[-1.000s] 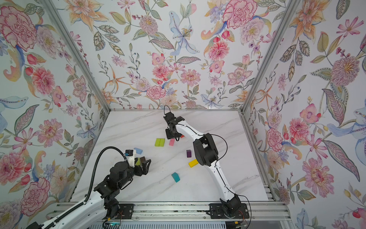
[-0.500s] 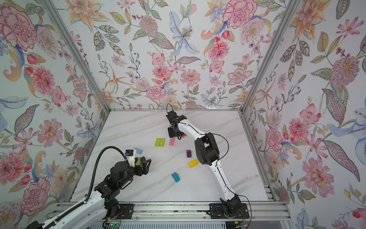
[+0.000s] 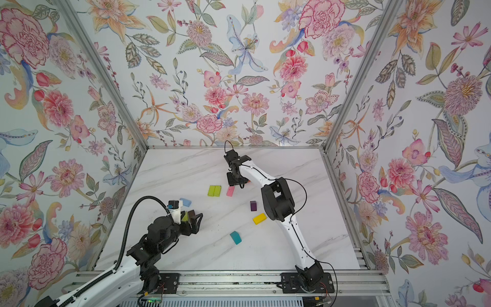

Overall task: Build the wood block tower
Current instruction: 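Lower the right gripper and align it over the pink block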

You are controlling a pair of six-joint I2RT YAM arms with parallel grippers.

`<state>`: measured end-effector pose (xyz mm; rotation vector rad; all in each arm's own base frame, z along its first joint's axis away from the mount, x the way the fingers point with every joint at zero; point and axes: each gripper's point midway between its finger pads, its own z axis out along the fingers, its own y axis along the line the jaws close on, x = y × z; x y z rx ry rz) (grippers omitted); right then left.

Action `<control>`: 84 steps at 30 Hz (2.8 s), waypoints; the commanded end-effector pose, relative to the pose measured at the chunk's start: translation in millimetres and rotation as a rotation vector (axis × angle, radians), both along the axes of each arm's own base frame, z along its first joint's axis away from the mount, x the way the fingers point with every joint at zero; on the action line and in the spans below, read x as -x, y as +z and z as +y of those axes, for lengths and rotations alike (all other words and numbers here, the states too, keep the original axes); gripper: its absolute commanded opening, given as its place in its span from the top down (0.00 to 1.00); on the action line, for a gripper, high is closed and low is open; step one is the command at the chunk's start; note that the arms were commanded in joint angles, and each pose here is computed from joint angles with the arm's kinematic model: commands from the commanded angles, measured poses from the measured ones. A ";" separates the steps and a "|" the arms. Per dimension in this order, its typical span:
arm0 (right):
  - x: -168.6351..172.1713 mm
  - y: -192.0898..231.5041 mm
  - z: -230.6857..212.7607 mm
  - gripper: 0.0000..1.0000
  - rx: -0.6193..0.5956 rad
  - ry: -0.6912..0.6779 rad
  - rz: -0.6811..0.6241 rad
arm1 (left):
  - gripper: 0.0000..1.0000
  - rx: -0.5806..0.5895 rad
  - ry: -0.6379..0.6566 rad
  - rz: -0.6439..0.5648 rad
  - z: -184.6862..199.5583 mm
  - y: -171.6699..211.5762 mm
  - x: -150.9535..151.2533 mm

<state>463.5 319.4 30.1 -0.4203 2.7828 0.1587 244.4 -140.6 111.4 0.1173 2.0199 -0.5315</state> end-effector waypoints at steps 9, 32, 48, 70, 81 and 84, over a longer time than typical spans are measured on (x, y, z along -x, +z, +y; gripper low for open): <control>3.2 2.8 17.1 0.49 -0.016 0.039 0.000 | 0.01 0.018 0.002 -0.023 -1.0 9.3 -0.1; 12.6 -4.4 -1.5 0.51 0.051 0.037 0.028 | 0.01 0.015 -0.001 -0.024 -3.0 9.7 -2.2; 29.5 18.5 -21.8 0.51 0.089 0.010 0.013 | 0.01 0.036 -0.010 -0.019 -3.2 12.5 2.4; 75.5 44.6 2.8 0.18 0.061 -0.018 -0.002 | 0.01 -0.208 -0.009 0.113 -15.1 17.2 21.1; 79.1 23.2 1.2 0.11 0.062 -0.028 0.035 | 0.01 -0.249 -0.063 0.133 -27.1 37.0 19.7; 77.9 19.0 2.9 0.10 0.059 -0.025 0.044 | 0.01 -0.284 -0.067 0.148 -25.9 34.3 20.0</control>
